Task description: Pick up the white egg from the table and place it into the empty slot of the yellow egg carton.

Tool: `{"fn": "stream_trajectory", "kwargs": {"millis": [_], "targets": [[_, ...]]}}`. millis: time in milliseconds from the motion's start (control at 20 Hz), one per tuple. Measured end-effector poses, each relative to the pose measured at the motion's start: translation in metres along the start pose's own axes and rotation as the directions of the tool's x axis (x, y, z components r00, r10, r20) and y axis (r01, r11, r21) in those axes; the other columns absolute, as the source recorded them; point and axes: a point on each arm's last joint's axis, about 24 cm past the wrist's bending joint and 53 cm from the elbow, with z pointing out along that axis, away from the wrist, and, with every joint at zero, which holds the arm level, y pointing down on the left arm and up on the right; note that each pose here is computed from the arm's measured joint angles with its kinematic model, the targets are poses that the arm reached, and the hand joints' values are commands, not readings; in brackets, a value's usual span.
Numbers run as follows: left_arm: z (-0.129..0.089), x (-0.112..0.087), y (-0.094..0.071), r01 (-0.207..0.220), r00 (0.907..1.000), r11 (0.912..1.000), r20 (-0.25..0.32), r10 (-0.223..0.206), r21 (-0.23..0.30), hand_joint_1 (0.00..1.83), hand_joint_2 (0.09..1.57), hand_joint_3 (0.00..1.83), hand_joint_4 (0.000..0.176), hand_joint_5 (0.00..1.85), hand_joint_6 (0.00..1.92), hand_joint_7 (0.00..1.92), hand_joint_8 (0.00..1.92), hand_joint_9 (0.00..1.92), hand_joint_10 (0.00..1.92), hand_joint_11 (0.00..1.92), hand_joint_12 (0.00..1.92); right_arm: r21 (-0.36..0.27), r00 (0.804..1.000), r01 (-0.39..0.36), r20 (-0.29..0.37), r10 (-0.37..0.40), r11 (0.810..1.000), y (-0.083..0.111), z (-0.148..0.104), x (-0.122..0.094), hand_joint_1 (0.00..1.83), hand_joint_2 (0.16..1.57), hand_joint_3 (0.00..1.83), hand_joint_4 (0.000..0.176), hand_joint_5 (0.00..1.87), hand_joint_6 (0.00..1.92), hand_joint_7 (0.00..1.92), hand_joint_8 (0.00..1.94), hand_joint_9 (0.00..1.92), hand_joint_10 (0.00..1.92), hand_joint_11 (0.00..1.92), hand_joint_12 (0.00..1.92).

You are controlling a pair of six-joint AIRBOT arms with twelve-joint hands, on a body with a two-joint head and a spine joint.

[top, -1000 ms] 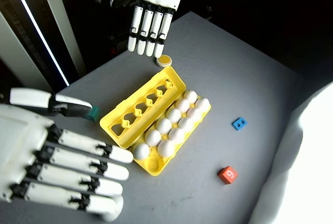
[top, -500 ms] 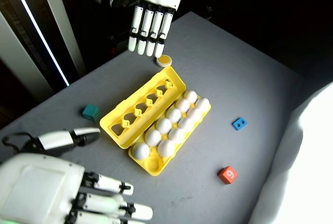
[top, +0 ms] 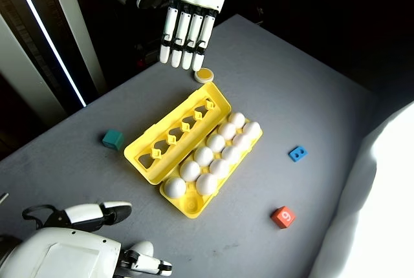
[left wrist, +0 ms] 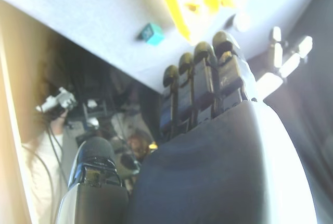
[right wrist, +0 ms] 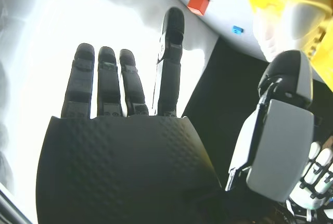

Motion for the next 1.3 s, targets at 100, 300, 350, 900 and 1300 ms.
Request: {"fn": "stream_trajectory", "kwargs": {"millis": [100,300,350,900,1300], "targets": [[0.000,0.000,-0.001,0.001,1.0000,1.0000,0.000,-0.001,0.002,0.00,1.19,0.00,0.000,0.15,0.00,0.14,0.00,0.11,0.00,0.00,0.21,-0.008,1.000,-0.003,0.012,0.003,1.000,-0.001,0.004,-0.002,0.50,0.76,0.01,0.108,0.77,0.01,0.00,0.00,0.00,0.00,0.00,0.00],[0.000,0.000,0.000,0.000,1.0000,1.0000,0.000,0.000,0.001,0.00,1.19,0.00,0.000,0.18,0.00,0.17,0.00,0.13,0.00,0.00,0.28,-0.003,1.000,0.008,0.007,-0.008,1.000,-0.007,0.011,0.005,0.58,0.76,0.00,0.069,0.83,0.03,0.00,0.00,0.00,0.00,0.00,0.00],[0.000,0.000,0.000,0.000,1.0000,1.0000,0.000,0.000,0.000,0.00,1.19,0.00,0.000,0.19,0.00,0.18,0.01,0.13,0.00,0.00,0.25,0.002,1.000,0.012,0.002,-0.012,1.000,-0.010,0.011,0.009,0.54,0.77,0.01,0.080,0.83,0.02,0.00,0.00,0.00,0.00,0.00,0.00],[0.000,0.000,0.000,0.000,1.0000,1.0000,0.000,0.000,0.001,0.00,1.18,0.00,0.000,0.19,0.00,0.19,0.00,0.16,0.00,0.00,0.32,-0.023,0.998,0.049,-0.032,-0.049,0.999,-0.020,0.021,0.030,0.53,0.78,0.01,0.076,0.87,0.03,0.00,0.00,0.00,0.00,0.00,0.00],[0.000,0.000,0.000,0.000,1.0000,1.0000,0.000,0.000,0.001,0.00,1.18,0.00,0.000,0.18,0.00,0.17,0.00,0.14,0.00,0.00,0.31,-0.022,0.999,0.043,-0.014,-0.043,0.999,-0.025,0.025,0.028,0.70,0.81,0.01,0.114,0.98,0.05,0.00,0.00,0.00,0.00,0.00,0.00]]}}
